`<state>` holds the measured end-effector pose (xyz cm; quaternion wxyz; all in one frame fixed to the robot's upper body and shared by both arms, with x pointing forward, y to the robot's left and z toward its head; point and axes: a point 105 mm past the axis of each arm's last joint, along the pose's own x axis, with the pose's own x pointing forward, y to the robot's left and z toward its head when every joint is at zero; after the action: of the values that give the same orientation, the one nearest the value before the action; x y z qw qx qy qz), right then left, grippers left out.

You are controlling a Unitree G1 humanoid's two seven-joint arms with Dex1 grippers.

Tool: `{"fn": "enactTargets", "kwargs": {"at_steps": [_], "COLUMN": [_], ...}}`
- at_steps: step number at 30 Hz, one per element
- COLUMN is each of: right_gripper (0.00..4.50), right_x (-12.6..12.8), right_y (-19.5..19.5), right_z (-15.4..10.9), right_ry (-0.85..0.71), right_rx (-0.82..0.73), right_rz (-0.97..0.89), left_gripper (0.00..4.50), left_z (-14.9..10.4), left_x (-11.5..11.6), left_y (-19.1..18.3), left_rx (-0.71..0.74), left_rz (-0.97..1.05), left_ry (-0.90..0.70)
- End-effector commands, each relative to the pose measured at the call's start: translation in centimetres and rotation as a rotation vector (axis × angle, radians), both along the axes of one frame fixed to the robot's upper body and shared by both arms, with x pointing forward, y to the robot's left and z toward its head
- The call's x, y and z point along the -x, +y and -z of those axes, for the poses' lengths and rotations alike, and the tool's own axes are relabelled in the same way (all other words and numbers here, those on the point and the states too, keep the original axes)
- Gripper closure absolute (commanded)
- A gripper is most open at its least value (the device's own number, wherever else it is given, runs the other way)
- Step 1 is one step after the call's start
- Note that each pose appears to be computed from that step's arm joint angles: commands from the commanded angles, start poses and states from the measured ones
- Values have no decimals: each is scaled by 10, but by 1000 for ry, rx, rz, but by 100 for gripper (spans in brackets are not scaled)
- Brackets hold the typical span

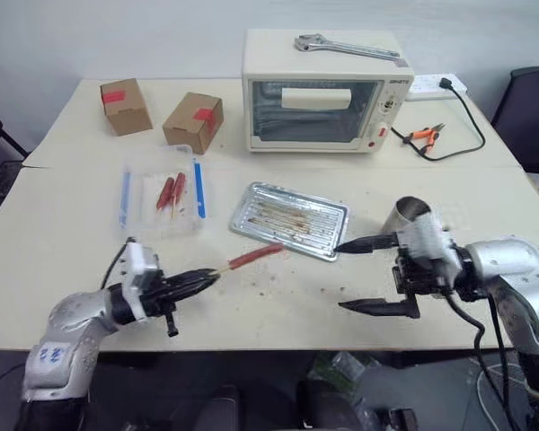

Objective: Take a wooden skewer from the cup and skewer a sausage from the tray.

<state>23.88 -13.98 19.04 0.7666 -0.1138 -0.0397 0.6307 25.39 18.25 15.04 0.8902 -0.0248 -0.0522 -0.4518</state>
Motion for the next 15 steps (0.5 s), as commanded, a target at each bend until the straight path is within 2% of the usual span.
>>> {"fn": "enactTargets", "kwargs": {"at_steps": [1,4,5,8,10,12,13,15], "right_gripper": [3,3,3,3,3,3,3,3], "right_x": [-1,0,0,-6,-8,-10,-10,-10], "right_y": [-13,-12,-11,-2,2,6,8,11], "right_z": [-17,-17,-18,-28,-27,-26,-26,-29], "right_ry": [-83,-144,-161,-233,-250,-250,-250,-255], "right_rx": [-201,-277,-291,-367,-376,-374,-372,-372], "right_rz": [155,230,242,300,317,309,303,293], "left_gripper": [450,450,450,450,450,450,450,450], "left_z": [-35,-45,-45,-46,-47,-41,-38,-37], "left_x": [-9,-29,-33,-64,-80,-99,-105,-112], "left_y": [27,55,60,82,83,67,62,53], "left_rx": [180,337,353,417,427,351,315,344], "left_rz": [-303,-580,-623,-827,-864,-827,-813,-778], "left_ry": [-129,-151,-144,-90,-65,-29,-23,-3]}}
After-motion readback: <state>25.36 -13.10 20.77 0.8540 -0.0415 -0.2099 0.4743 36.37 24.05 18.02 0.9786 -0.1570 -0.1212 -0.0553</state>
